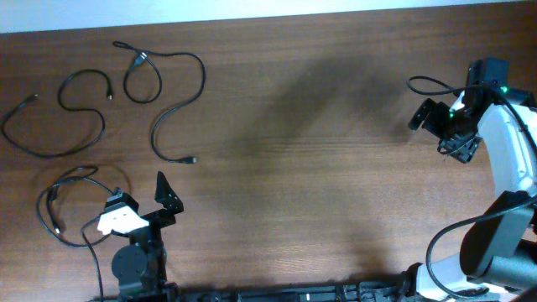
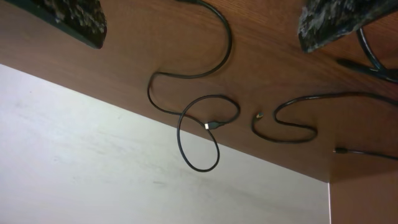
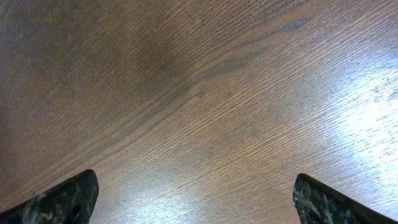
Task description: Untangle cables
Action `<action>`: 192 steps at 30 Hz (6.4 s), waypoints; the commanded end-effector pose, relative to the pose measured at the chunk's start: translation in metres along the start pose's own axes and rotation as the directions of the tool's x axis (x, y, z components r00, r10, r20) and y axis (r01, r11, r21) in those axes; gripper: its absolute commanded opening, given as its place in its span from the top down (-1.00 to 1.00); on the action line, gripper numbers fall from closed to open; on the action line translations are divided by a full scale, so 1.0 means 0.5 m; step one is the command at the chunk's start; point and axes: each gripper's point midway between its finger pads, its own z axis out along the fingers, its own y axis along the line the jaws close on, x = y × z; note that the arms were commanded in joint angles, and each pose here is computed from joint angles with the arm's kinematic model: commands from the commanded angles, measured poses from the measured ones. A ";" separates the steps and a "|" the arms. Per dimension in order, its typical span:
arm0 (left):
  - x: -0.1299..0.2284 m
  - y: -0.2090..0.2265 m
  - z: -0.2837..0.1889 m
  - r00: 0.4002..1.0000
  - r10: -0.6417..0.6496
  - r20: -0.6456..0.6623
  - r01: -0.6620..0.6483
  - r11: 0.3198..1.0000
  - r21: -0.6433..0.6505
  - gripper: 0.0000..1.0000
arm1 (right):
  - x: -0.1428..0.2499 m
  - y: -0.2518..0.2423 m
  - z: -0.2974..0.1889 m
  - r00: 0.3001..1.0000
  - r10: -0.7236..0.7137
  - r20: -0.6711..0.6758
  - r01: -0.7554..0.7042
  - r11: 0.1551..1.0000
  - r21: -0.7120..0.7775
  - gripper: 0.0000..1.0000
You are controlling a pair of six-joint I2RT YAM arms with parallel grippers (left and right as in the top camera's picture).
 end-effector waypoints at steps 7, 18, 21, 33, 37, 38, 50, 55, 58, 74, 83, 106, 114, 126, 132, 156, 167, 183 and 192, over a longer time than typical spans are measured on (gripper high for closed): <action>0.006 -0.006 0.000 1.000 -0.009 -0.007 0.010 1.000 0.017 -0.97 | -0.004 0.000 0.000 1.000 0.004 0.005 -0.004 1.000 0.007 -0.97; 0.005 -0.007 0.001 1.000 -0.010 -0.001 0.010 1.000 0.021 -0.97 | -0.004 0.000 0.000 1.000 0.003 0.005 -0.003 1.000 0.007 -0.97; 0.005 -0.007 0.001 1.000 -0.010 -0.001 0.010 1.000 0.022 -0.97 | -0.004 0.000 0.000 1.000 0.003 0.005 -0.003 1.000 0.007 -0.97; 0.012 -0.029 -0.001 1.000 -0.006 -0.016 0.007 0.998 0.066 -0.97 | -0.004 0.000 0.000 1.000 0.004 0.005 -0.004 1.000 0.007 -0.97; 0.012 -0.029 -0.001 1.000 -0.006 -0.016 0.007 0.998 0.066 -0.97 | -0.004 0.000 0.000 1.000 0.004 0.005 -0.004 1.000 0.007 -0.97; 0.012 -0.029 -0.001 1.000 -0.006 -0.016 0.007 0.998 0.066 -0.98 | -0.004 0.000 0.000 1.000 0.003 0.005 -0.003 1.000 0.007 -0.97; 0.012 -0.029 -0.001 1.000 -0.006 -0.016 0.007 0.998 0.066 -0.97 | -0.004 0.000 0.000 1.000 0.004 0.005 -0.004 1.000 0.007 -0.97; 0.012 -0.029 -0.001 1.000 -0.006 -0.016 0.007 0.998 0.066 -0.97 | -0.004 0.000 0.000 1.000 0.004 0.005 -0.004 1.000 0.007 -0.97; 0.012 -0.029 -0.001 1.000 -0.006 -0.016 0.007 0.998 0.066 -0.97 | -0.004 0.000 -0.001 1.000 0.003 0.006 -0.004 1.000 0.007 -0.97; 0.012 -0.029 -0.001 1.000 -0.006 -0.015 0.007 0.998 0.067 -0.97 | -0.014 0.019 -0.110 0.986 -0.013 0.165 0.022 0.998 -0.054 -0.97; 0.012 -0.029 -0.001 1.000 -0.006 -0.016 0.007 0.998 0.066 -0.97 | -0.009 0.029 -0.199 0.957 -0.019 0.290 0.050 0.994 -0.099 -0.97; 0.012 -0.029 -0.001 1.000 -0.006 -0.016 0.007 0.998 0.066 -0.98 | 0.130 0.091 -0.478 0.755 -0.078 0.652 0.303 0.922 -0.240 -0.97; 0.012 -0.029 -0.001 1.000 -0.006 -0.015 0.007 0.998 0.067 -0.97 | 0.272 0.063 -0.632 0.558 -0.018 0.829 0.469 0.832 -0.297 -0.97; 0.012 -0.029 -0.001 1.000 -0.006 -0.016 0.007 0.998 0.066 -0.97 | 0.379 -0.003 -0.702 0.411 0.072 0.909 0.533 0.790 -0.304 -0.97; 0.012 -0.029 -0.001 1.000 -0.006 -0.016 0.007 0.998 0.066 -0.97 | 0.391 -0.028 -0.661 0.434 0.050 0.899 0.498 0.819 -0.286 -0.97; 0.012 -0.029 -0.001 1.000 -0.006 -0.016 0.007 0.998 0.066 -0.97 | 0.247 0.083 -0.318 0.186 0.008 0.983 0.674 0.727 -0.133 -0.97; 0.012 -0.029 -0.001 1.000 -0.006 -0.016 0.007 0.998 0.066 -0.97 | 0.213 0.055 -0.190 0.230 -0.024 0.973 0.589 0.799 -0.119 -0.97; 0.012 -0.029 -0.001 1.000 -0.006 -0.016 0.007 0.998 0.066 -0.97 | 0.217 0.043 -0.137 0.267 -0.121 0.956 0.582 0.811 -0.060 -0.97; 0.012 -0.029 -0.001 1.000 -0.006 -0.015 0.007 0.998 0.066 -0.97 | 0.217 0.043 -0.137 0.268 -0.121 0.956 0.582 0.811 -0.060 -0.97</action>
